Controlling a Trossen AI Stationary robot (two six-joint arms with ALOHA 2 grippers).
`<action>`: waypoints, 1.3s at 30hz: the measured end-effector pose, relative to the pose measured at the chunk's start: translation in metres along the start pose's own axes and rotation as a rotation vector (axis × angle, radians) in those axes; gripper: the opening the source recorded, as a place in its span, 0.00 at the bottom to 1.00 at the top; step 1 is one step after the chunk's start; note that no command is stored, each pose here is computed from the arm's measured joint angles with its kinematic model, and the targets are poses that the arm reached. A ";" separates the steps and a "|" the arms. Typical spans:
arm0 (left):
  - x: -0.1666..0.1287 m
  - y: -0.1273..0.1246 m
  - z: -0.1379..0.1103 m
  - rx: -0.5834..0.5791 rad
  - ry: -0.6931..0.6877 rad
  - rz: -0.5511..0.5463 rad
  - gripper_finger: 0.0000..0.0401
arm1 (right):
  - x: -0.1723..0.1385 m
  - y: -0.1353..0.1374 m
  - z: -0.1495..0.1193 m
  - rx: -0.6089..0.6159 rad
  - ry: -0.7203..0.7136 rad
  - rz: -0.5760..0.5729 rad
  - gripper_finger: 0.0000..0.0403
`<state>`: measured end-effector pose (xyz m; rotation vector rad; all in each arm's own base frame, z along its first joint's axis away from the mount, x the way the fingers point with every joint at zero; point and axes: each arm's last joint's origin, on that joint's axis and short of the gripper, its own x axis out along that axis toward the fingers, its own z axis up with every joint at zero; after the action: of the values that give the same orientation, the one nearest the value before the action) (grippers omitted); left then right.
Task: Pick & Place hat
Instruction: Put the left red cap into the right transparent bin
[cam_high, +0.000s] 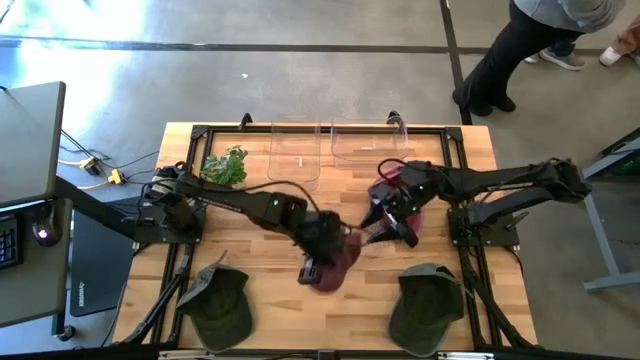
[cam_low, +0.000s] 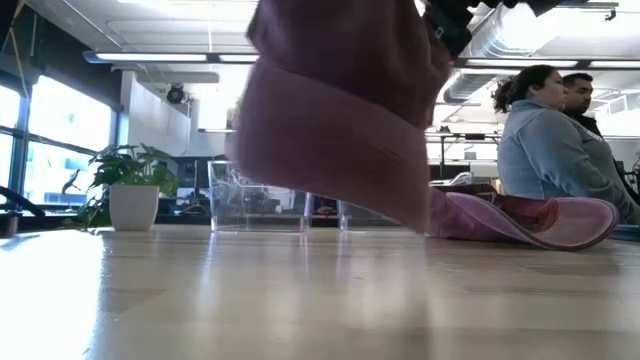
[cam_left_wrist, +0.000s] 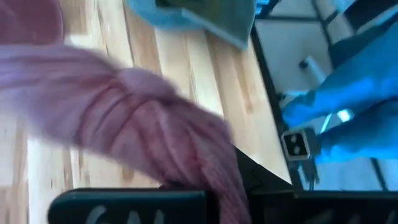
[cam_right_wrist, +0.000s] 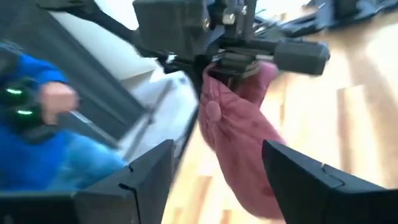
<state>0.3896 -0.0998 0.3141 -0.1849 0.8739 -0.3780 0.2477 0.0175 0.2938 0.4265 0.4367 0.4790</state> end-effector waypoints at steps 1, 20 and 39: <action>-0.001 0.002 0.002 0.000 -0.016 -0.005 0.01 | 0.002 0.003 -0.001 -0.028 -0.004 -0.025 0.60; -0.004 0.012 0.011 0.002 -0.090 -0.040 0.00 | 0.035 0.001 0.007 -0.326 0.091 -0.094 0.61; -0.004 0.013 0.007 -0.012 -0.051 -0.014 0.01 | 0.064 0.002 0.011 -0.134 0.214 0.148 0.04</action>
<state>0.3960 -0.0861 0.3177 -0.2106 0.8255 -0.3797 0.3038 0.0493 0.2849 0.2795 0.5777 0.6969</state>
